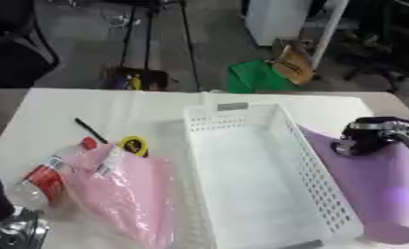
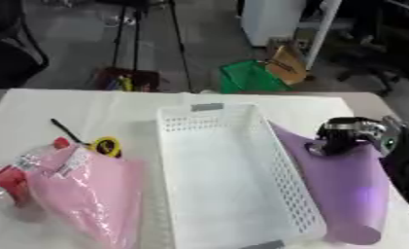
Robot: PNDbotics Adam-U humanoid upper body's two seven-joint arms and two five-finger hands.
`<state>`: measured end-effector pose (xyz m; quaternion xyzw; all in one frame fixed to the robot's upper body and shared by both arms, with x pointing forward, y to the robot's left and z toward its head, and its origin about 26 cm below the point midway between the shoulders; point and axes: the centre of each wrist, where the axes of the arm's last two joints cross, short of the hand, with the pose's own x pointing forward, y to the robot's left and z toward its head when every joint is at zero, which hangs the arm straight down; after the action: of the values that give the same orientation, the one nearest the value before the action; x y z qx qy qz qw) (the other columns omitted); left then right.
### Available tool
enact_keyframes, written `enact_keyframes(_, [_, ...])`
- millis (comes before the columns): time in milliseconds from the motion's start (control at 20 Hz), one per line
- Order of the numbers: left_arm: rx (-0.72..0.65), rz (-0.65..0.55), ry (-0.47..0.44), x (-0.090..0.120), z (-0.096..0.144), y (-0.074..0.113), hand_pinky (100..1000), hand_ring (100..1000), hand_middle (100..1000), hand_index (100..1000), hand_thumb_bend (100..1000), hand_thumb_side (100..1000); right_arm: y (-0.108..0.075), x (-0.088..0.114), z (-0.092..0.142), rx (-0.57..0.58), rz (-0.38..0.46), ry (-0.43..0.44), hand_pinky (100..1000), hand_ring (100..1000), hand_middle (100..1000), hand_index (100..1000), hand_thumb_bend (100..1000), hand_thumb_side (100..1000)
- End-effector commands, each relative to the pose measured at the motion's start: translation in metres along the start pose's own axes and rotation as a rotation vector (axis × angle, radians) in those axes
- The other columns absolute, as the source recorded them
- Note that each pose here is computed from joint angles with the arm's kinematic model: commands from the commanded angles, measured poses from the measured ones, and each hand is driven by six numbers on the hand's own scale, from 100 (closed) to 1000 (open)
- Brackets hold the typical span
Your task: Pick up objects on the table and place them in the box.
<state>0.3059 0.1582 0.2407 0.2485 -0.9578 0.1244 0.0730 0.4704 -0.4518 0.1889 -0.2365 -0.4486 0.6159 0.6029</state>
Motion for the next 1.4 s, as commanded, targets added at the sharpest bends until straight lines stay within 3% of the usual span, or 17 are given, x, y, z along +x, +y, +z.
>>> enact_keyframes(50, [0.006, 0.01, -0.028, 0.003, -0.007, 0.0, 681, 651, 738, 752, 100, 970, 0.021, -0.02, 0.007, 0.44, 0.235, -0.181, 116, 100, 100, 413, 100, 563])
enact_keyframes(850, [-0.002, 0.017, -0.041, 0.004, -0.01, -0.001, 681, 652, 739, 752, 100, 970, 0.018, -0.041, 0.032, 0.421, 0.245, -0.126, 100, 100, 100, 426, 100, 516])
enact_keyframes(1400, [-0.012, 0.018, -0.041, 0.004, -0.01, -0.001, 681, 652, 740, 751, 100, 971, -0.001, -0.04, 0.043, 0.338, 0.252, -0.14, 100, 100, 100, 423, 100, 509])
